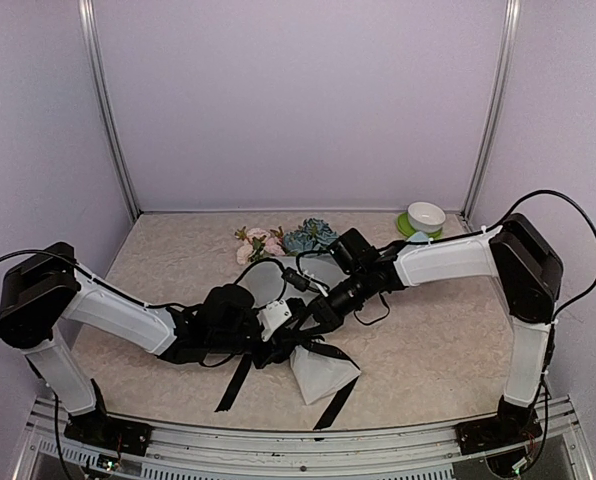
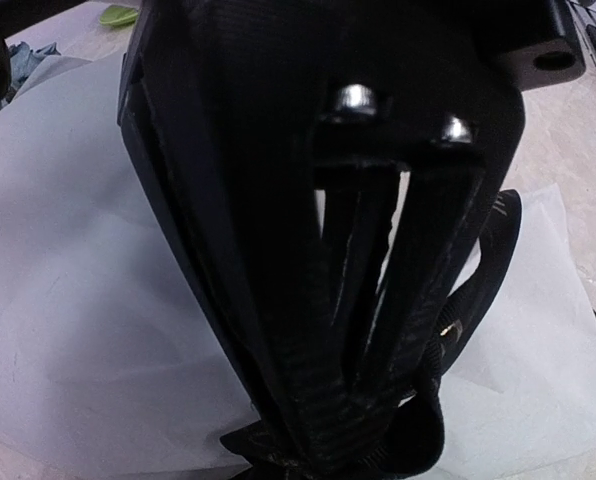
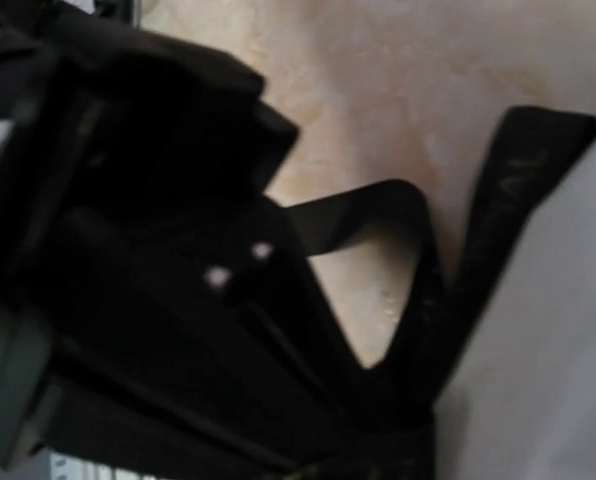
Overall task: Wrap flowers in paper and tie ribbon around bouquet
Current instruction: Cross the half-tied ribbon over the folded bouquet.
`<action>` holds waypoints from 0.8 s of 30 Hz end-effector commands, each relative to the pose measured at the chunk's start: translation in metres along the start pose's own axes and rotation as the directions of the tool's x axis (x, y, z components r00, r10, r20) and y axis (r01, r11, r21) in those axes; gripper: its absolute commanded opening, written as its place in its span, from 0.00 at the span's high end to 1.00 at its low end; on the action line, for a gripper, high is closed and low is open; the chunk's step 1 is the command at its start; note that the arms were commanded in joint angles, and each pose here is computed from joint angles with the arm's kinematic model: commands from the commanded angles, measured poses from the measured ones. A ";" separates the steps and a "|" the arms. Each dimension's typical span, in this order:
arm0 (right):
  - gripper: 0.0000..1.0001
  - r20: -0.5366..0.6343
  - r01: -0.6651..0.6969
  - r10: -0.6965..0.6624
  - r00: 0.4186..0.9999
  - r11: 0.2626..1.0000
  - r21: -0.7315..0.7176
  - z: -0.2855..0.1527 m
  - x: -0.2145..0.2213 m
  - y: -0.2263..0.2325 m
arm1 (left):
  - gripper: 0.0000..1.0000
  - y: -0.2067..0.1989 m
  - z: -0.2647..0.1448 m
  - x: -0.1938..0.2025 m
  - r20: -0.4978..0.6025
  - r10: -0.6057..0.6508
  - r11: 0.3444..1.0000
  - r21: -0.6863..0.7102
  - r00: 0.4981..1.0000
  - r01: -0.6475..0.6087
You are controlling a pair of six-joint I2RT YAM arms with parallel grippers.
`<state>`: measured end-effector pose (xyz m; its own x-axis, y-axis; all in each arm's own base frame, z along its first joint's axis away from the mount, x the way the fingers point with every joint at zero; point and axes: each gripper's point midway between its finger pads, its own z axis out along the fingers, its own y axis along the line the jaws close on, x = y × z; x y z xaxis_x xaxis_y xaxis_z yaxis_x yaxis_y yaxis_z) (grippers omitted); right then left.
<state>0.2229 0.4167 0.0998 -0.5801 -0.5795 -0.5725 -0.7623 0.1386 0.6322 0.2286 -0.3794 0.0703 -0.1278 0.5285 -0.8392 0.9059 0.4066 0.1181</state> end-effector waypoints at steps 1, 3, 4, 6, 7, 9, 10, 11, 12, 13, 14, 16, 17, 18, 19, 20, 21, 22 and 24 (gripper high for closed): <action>0.91 0.004 0.021 -0.021 1.000 0.999 -0.038 0.005 -0.003 0.005 | 0.95 0.006 -0.008 -0.020 0.076 -0.030 1.000 0.003 0.997 0.030; 0.91 -0.005 0.012 -0.012 1.000 1.000 -0.017 0.006 -0.001 -0.001 | 0.95 0.006 -0.013 -0.023 0.105 -0.041 0.999 0.011 0.994 0.040; 0.91 -0.008 0.012 -0.013 1.000 1.000 -0.007 0.007 0.000 -0.002 | 0.95 0.007 -0.015 -0.025 0.117 -0.046 0.999 0.012 0.992 0.044; 0.91 -0.027 0.011 -0.010 1.000 1.000 0.027 0.008 0.004 -0.008 | 0.95 0.009 -0.017 -0.027 0.129 -0.049 0.999 0.009 0.990 0.048; 0.91 -0.039 0.017 -0.015 0.999 0.999 0.041 0.008 0.006 -0.010 | 0.95 0.010 -0.017 -0.027 0.129 -0.051 0.999 0.006 0.990 0.051; 0.89 -0.045 0.034 -0.033 0.998 0.999 0.034 0.006 0.006 -0.006 | 0.94 0.011 -0.016 -0.026 0.126 -0.052 0.999 0.006 0.991 0.052; 0.88 -0.046 0.040 -0.039 0.998 0.999 0.027 0.006 0.006 -0.004 | 0.94 0.011 -0.016 -0.025 0.125 -0.053 0.999 0.007 0.991 0.052; 0.86 -0.046 0.045 -0.044 0.998 0.999 0.024 0.006 0.006 -0.003 | 0.94 0.010 -0.015 -0.025 0.125 -0.053 0.999 0.012 0.991 0.052; 0.85 -0.046 0.050 -0.049 0.998 0.998 0.023 0.005 0.005 -0.002 | 0.93 0.010 -0.015 -0.025 0.126 -0.054 0.999 0.015 0.991 0.052; 0.83 -0.049 0.048 -0.048 0.998 0.999 0.017 0.006 0.006 -0.001 | 0.93 0.010 -0.014 -0.025 0.128 -0.055 0.998 0.018 0.990 0.053; 0.81 -0.049 0.050 -0.050 0.998 0.999 0.012 0.007 0.006 0.000 | 0.92 0.009 -0.014 -0.026 0.131 -0.055 0.998 0.023 0.990 0.052; 0.76 -0.052 0.053 -0.053 0.997 0.999 -0.007 0.009 0.007 0.004 | 0.92 0.007 -0.013 -0.027 0.138 -0.059 0.998 0.034 0.989 0.054; 0.75 -0.054 0.054 -0.055 0.997 0.998 -0.014 0.011 0.007 0.006 | 0.91 0.007 -0.013 -0.027 0.139 -0.061 0.998 0.038 0.988 0.057; 0.74 -0.056 0.059 -0.061 0.997 0.998 -0.024 0.013 0.008 0.009 | 0.91 0.006 -0.012 -0.027 0.137 -0.065 0.997 0.041 0.988 0.060; 0.74 -0.056 0.062 -0.064 0.996 0.997 -0.034 0.013 0.008 0.012 | 0.90 0.005 -0.012 -0.028 0.139 -0.064 0.997 0.048 0.988 0.058; 0.73 -0.048 0.069 -0.071 0.996 0.997 -0.046 0.012 0.006 0.015 | 0.90 0.003 -0.011 -0.027 0.137 -0.061 0.997 0.057 0.989 0.054; 0.73 -0.035 0.072 -0.074 0.997 0.996 -0.056 0.011 0.004 0.019 | 0.89 0.002 -0.011 -0.027 0.134 -0.061 0.997 0.064 0.989 0.053; 0.73 -0.023 0.077 -0.078 0.997 0.996 -0.056 0.009 0.001 0.020 | 0.89 0.002 -0.011 -0.026 0.131 -0.061 0.996 0.067 0.989 0.053; 0.75 -0.012 0.077 -0.078 0.997 0.997 -0.029 0.008 -0.002 0.017 | 0.89 0.001 -0.013 -0.024 0.126 -0.067 0.996 0.070 0.990 0.059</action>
<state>0.2108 0.4193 0.0921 -0.5318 -0.6230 -0.5736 -0.7852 0.1089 0.6096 0.2287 -0.3790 0.0893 -0.1408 0.4343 -0.8897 0.9161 0.3980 0.0493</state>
